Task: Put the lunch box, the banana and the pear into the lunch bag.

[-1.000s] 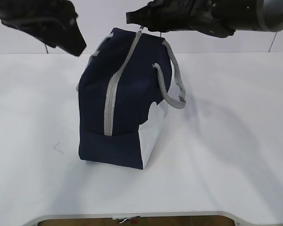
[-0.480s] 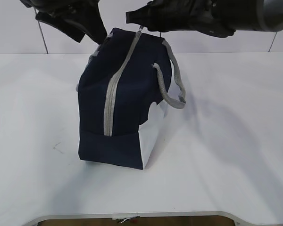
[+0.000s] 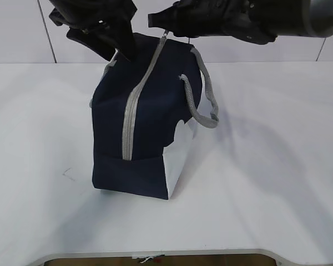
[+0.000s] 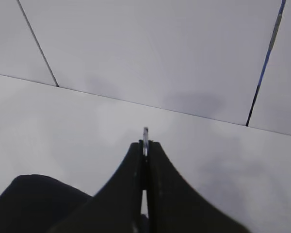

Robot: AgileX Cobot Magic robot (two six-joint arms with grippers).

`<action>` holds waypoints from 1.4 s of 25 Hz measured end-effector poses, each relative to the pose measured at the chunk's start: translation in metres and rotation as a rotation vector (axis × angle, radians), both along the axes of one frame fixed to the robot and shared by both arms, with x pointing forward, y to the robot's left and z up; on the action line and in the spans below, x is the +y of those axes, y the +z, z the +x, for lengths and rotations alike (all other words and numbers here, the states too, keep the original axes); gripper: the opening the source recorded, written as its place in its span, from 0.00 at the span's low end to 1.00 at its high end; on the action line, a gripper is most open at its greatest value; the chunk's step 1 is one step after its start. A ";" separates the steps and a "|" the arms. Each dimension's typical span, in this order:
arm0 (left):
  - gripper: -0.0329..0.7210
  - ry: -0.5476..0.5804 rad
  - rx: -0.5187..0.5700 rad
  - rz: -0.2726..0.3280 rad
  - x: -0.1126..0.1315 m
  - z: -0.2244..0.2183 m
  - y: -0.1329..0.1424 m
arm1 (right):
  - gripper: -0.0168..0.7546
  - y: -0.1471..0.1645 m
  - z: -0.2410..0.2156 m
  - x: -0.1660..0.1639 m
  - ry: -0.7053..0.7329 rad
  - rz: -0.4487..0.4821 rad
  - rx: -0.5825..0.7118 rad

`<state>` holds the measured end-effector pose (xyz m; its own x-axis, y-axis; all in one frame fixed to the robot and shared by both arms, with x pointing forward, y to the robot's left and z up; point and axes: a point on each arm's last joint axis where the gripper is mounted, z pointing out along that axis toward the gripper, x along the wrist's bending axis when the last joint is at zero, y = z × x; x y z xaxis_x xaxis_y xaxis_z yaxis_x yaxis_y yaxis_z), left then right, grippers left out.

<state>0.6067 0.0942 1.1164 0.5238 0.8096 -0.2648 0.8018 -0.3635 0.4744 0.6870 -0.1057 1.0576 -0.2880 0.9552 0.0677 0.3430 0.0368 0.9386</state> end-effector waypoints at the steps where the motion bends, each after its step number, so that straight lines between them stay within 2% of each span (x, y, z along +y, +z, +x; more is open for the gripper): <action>1: 0.59 0.002 0.003 0.002 0.000 0.002 -0.003 | 0.04 0.000 0.000 0.000 0.000 0.000 0.000; 4: 0.56 0.005 -0.004 -0.006 -0.002 0.005 -0.006 | 0.04 0.000 0.000 0.000 0.000 0.000 0.000; 9: 0.40 0.020 0.014 -0.053 -0.003 0.013 -0.014 | 0.04 0.000 0.000 0.000 -0.001 0.001 0.000; 15: 0.35 0.020 0.043 -0.069 -0.004 0.019 -0.024 | 0.04 0.000 0.000 0.000 -0.001 0.001 0.000; 17: 0.25 0.010 0.039 -0.066 -0.004 0.019 -0.024 | 0.04 0.000 0.000 0.000 -0.001 0.001 0.000; 19: 0.12 -0.011 0.033 -0.054 -0.003 0.018 -0.024 | 0.04 0.000 0.000 0.000 -0.001 0.001 0.000; 21: 0.05 -0.048 0.015 -0.039 -0.003 0.018 -0.024 | 0.04 0.000 0.000 0.000 0.000 0.000 0.000; 30: 0.04 -0.287 -0.074 0.048 -0.002 0.014 -0.026 | 0.04 0.000 0.000 0.000 0.002 -0.017 -0.006; 35: 0.04 -0.321 -0.099 0.060 0.001 0.013 -0.022 | 0.04 -0.001 0.001 -0.004 -0.022 -0.057 -0.001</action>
<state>0.6195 0.0947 1.0946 0.7753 0.6118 -0.1568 0.5930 -0.6197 0.5142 0.6875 -0.1093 1.0562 -0.2671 0.9636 0.0126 0.3437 0.0830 0.9354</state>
